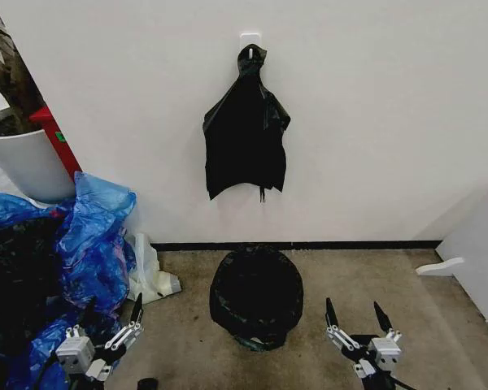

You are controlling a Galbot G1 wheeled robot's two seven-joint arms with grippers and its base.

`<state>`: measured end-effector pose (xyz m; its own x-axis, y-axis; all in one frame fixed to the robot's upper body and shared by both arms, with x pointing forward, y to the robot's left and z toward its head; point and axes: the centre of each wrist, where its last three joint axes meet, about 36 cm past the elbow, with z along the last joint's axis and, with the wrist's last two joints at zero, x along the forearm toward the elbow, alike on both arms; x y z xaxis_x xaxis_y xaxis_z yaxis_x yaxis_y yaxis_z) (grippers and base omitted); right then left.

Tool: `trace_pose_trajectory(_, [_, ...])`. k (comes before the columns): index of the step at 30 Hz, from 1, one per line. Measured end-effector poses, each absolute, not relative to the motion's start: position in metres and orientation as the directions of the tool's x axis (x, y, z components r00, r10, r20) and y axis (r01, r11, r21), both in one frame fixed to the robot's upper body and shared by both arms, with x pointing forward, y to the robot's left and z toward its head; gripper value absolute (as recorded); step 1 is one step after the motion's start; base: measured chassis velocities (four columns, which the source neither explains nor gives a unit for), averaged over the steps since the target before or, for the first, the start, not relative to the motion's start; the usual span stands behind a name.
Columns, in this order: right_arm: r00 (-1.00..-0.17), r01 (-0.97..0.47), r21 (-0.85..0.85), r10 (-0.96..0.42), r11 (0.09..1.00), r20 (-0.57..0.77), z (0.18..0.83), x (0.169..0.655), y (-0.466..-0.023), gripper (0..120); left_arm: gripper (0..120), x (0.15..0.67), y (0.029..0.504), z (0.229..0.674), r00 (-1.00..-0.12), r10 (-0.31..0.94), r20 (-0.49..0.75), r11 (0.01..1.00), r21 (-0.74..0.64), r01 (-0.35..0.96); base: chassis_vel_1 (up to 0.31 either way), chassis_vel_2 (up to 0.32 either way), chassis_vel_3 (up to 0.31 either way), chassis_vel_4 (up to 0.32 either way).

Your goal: Place the garbage bag over the trash bin.

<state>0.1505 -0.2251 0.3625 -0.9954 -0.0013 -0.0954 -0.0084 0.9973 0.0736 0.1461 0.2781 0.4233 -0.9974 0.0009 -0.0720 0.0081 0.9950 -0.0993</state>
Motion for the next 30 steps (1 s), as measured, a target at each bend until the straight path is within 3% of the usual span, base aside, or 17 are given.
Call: trace_pose_trajectory(30, [-0.995,0.007,0.093,0.016,0.996,-0.095,0.359,0.137,-0.239,100,100,0.151,0.273,0.44,-0.999,0.008,-0.034,0.998,-0.064,0.01,0.0,0.0,0.0,0.0])
